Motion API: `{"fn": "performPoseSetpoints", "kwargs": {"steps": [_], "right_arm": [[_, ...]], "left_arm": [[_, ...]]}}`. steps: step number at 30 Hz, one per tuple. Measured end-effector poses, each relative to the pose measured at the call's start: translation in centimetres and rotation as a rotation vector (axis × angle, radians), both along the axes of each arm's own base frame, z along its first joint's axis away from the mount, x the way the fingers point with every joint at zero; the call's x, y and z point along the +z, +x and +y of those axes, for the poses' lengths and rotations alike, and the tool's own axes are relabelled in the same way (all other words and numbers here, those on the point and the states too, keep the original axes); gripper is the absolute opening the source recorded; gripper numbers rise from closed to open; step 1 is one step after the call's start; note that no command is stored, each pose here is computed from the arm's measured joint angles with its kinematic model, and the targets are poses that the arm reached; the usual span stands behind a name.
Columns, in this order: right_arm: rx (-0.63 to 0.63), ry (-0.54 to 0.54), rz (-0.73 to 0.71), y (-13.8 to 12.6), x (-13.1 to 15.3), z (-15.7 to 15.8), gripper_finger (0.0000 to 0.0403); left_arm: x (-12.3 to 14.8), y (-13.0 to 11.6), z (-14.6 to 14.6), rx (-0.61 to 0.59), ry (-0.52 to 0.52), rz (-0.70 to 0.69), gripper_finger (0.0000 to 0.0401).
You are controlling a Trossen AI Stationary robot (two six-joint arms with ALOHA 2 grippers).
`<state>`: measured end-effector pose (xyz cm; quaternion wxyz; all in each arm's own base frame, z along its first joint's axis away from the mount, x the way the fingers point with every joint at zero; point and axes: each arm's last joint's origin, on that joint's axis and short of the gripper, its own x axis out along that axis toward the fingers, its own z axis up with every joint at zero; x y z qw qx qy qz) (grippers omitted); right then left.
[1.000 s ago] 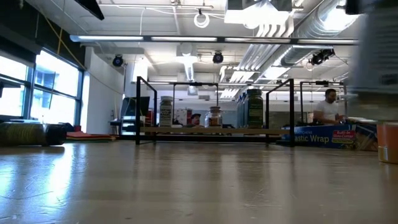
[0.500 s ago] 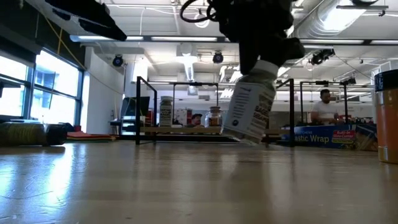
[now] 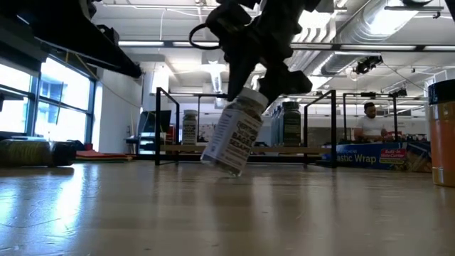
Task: Shelf spices
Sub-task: Put the white seasoning bottle on the shelf aligned with the other white seasoning bottle
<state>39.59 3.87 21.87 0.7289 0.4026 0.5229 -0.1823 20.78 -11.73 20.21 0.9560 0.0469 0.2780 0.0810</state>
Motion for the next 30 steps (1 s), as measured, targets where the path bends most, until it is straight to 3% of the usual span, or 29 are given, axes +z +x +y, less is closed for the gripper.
{"fn": "performPoseSetpoints", "kwargs": {"steps": [17,26,30], "right_arm": [[0.042,-0.056,-0.084,0.9,0.2,-0.2,0.0231],[0.134,-0.105,-0.181,1.8,3.2,-0.1,0.0233],[0.213,-0.162,-0.152,1.5,4.4,0.1,0.0233]], "left_arm": [[-3.7,2.2,-1.8,-0.025,0.004,0.033,0.0289],[-4.7,2.6,-2.1,-0.025,0.012,0.044,0.0289],[-4.5,2.0,-2.2,-0.034,0.022,0.072,0.0289]]}}
